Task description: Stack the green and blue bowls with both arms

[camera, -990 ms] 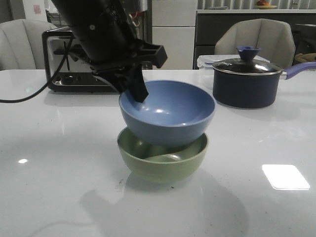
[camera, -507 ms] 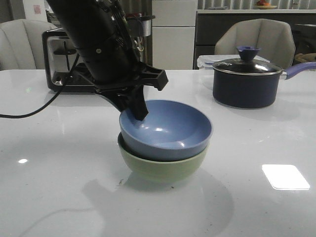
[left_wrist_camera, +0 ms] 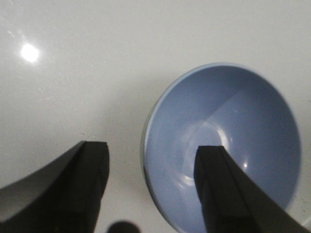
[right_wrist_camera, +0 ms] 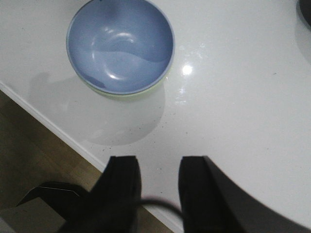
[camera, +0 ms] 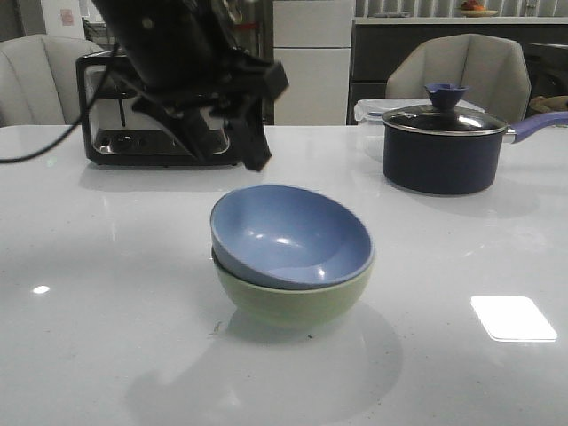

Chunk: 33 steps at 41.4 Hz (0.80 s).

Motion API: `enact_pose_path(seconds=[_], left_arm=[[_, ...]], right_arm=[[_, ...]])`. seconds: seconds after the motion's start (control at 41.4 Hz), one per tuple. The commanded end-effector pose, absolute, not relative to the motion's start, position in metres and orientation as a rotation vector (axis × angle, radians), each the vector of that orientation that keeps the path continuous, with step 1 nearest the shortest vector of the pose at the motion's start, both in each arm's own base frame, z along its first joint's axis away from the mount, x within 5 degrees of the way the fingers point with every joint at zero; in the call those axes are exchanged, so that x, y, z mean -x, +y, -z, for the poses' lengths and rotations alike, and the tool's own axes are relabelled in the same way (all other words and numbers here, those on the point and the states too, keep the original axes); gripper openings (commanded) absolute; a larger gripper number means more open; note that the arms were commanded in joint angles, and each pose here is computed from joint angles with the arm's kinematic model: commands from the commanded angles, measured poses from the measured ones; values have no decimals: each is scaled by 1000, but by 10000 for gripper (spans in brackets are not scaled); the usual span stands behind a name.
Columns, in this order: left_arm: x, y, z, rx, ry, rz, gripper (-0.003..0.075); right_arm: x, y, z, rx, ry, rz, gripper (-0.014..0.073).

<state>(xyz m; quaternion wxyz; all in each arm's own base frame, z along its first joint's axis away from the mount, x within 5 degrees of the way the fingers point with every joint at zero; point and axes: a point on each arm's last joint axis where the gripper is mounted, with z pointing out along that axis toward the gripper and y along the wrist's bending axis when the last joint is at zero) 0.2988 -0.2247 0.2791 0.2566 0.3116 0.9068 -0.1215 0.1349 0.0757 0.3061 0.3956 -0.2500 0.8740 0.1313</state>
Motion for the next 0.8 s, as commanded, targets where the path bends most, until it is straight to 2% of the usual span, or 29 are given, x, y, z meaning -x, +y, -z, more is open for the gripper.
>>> enact_pose_path(seconds=[0.0, 0.193, 0.338, 0.773], left_arm=[[-274, -211, -331, -818, 2303, 369, 455], [-225, -176, -355, -820, 2218, 361, 455], [-189, -147, -360, -813, 2166, 353, 455], [-103, -82, -343, -774, 2039, 374, 455]], right_arm=[[-138, 75, -320, 607, 2124, -327, 343], [-138, 75, -320, 607, 2124, -327, 343], [-138, 75, -320, 607, 2124, -327, 343], [-138, 75, -320, 606, 2120, -327, 343]])
